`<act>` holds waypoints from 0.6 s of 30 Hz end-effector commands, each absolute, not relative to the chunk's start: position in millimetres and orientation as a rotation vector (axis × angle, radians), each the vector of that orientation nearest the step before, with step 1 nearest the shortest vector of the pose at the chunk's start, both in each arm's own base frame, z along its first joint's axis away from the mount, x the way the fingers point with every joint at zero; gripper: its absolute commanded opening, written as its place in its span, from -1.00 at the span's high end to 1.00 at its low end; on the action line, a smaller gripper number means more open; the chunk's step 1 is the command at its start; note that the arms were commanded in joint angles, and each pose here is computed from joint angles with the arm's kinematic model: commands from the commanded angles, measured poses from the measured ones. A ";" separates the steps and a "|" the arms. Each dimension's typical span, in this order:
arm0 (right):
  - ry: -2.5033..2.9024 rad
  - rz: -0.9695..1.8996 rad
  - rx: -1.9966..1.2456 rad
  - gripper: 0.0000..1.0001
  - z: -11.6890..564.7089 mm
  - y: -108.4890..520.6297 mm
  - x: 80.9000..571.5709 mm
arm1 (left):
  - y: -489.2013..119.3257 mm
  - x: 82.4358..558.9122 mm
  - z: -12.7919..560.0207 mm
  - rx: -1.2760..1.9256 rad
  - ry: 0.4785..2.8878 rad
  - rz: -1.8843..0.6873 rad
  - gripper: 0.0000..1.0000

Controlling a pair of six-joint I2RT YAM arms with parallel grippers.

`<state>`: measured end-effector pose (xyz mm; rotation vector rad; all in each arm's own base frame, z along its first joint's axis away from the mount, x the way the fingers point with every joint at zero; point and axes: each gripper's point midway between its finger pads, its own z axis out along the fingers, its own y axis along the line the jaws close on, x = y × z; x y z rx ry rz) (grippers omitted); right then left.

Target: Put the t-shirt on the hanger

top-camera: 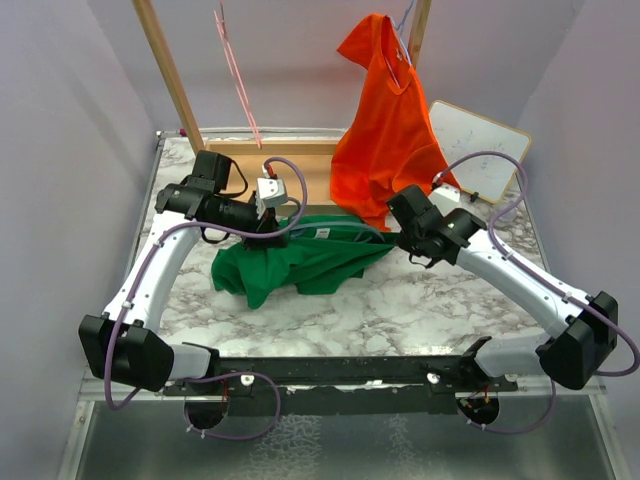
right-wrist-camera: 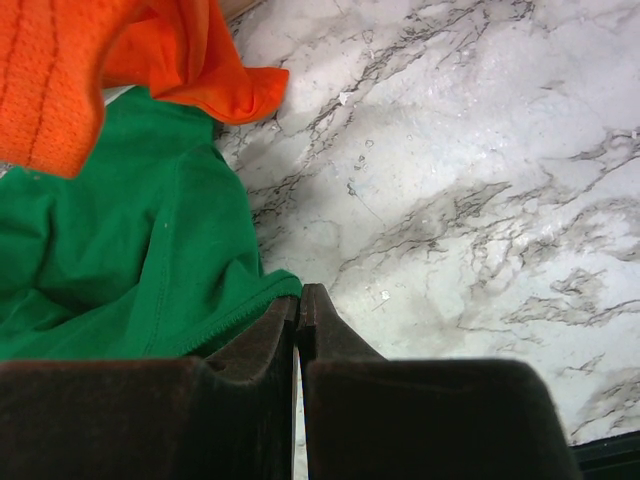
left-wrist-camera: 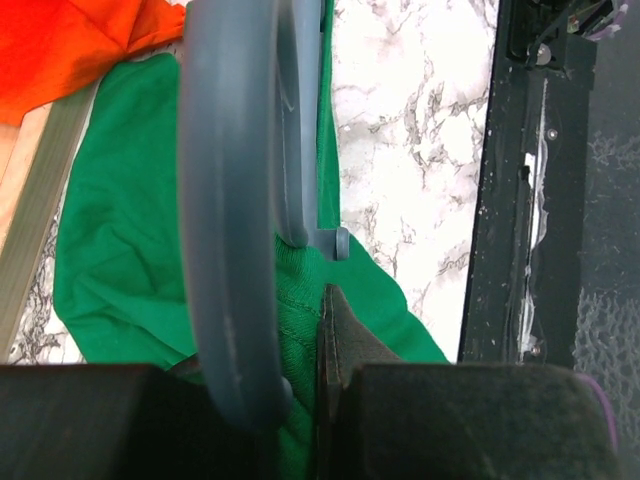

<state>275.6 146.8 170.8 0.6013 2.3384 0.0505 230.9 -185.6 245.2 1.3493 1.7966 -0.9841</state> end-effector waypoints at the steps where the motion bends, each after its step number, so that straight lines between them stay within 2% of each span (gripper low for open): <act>1: 2.246 -0.100 0.643 0.99 184.6 105.6 271.3 | -173.3 237.4 234.4 1.330 1.849 -0.884 1.00; 7: 2.226 -0.081 0.612 0.98 197.8 103.8 271.1 | -169.2 256.4 223.1 1.280 1.886 -0.802 1.00; 18: 2.209 -0.043 0.388 0.98 242.3 140.8 294.1 | -189.5 275.4 232.1 1.253 1.853 -0.838 1.00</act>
